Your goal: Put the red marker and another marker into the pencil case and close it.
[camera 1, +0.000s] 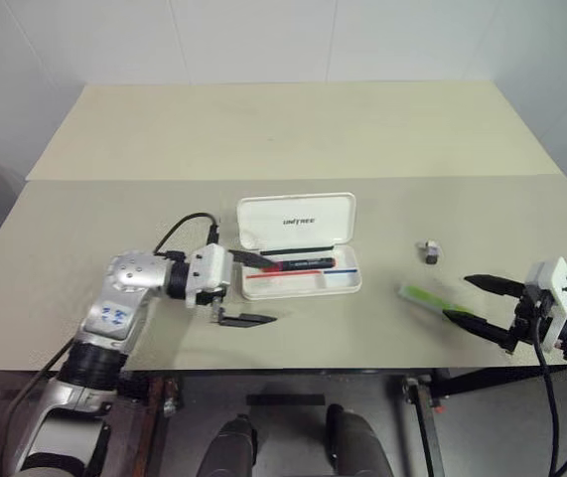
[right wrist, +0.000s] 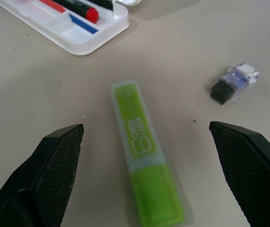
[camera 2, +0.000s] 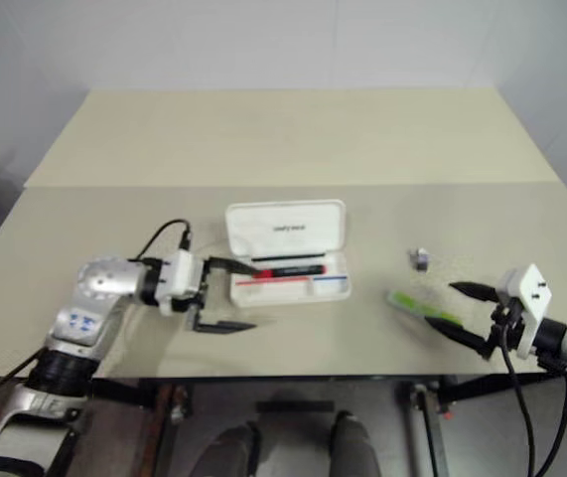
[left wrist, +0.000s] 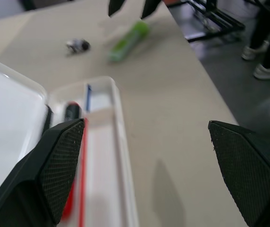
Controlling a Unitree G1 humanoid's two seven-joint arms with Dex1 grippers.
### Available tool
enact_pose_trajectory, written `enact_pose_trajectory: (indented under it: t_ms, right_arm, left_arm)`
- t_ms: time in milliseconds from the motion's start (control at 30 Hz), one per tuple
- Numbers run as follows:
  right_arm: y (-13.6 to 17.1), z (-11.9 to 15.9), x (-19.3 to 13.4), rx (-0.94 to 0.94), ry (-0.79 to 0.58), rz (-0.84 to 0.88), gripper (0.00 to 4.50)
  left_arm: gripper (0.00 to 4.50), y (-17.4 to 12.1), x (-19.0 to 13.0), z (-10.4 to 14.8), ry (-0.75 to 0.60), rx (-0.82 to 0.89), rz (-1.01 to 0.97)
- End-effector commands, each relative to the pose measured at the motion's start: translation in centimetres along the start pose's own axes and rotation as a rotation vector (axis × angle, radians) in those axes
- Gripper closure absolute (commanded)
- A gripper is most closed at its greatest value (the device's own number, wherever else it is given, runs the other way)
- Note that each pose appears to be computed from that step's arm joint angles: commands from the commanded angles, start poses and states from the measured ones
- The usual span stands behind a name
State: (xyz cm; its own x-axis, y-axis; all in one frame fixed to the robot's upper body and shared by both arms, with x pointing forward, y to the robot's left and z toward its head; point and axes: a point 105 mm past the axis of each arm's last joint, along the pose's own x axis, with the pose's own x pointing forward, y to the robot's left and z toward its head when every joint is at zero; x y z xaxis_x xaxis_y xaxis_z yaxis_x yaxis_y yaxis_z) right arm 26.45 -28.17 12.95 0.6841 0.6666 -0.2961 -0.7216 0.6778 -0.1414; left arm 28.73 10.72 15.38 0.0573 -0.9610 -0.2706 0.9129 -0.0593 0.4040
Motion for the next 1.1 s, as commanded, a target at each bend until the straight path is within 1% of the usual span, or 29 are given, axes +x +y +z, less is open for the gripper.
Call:
enact_pose_trajectory:
  t_ms: [33,133,333,433,467,500,667,700,833,933,1067,1100]
  right_arm:
    - [0.6,-0.8,0.6,-0.005,0.027,0.047,0.00]
    - [0.6,-1.6,1.9,-0.002,0.032,0.070,0.00]
    - [0.4,-2.6,3.3,-0.004,0.051,0.118,0.00]
    - [-0.1,-2.6,3.7,-0.012,0.045,0.120,0.65]
    - [-0.2,-2.4,3.8,-0.017,0.037,0.121,0.97]
    - [-0.3,-2.3,3.9,-0.021,0.032,0.121,1.41]
    - [0.1,-1.2,4.5,-0.063,-0.004,0.147,3.25]
    - [0.2,-1.0,4.6,-0.071,-0.008,0.148,3.39]
    - [0.4,-0.8,4.8,-0.095,-0.018,0.146,3.37]
    - [0.6,0.3,5.3,-0.150,-0.044,0.158,3.37]
    - [1.2,4.6,6.4,-0.221,-0.166,0.200,3.37]
    - [1.6,5.9,6.7,-0.213,-0.206,0.222,3.37]
  left_arm:
    - [0.02,-0.3,-2.0,0.4,0.016,-0.007,-0.012]
    - [0.02,-0.1,-3.2,-0.1,0.050,0.001,0.005]
    - [0.02,0.5,-4.6,-0.5,0.065,0.013,0.029]
    - [0.00,0.8,-4.9,-0.7,0.070,0.019,0.044]
    - [0.00,0.8,-4.9,-0.7,0.070,0.021,0.045]
    - [0.00,0.8,-4.9,-0.7,0.070,0.022,0.045]
    - [0.00,0.7,-5.1,-0.9,0.068,0.022,0.063]
    - [0.00,0.7,-5.1,-0.9,0.067,0.024,0.067]
    - [0.00,0.8,-4.9,-0.9,0.064,0.028,0.074]
    - [0.00,0.8,-4.8,-1.0,0.063,0.032,0.081]
    - [0.00,0.9,-5.2,-1.3,0.074,0.032,0.098]
    - [0.00,0.9,-5.2,-1.4,0.076,0.031,0.101]
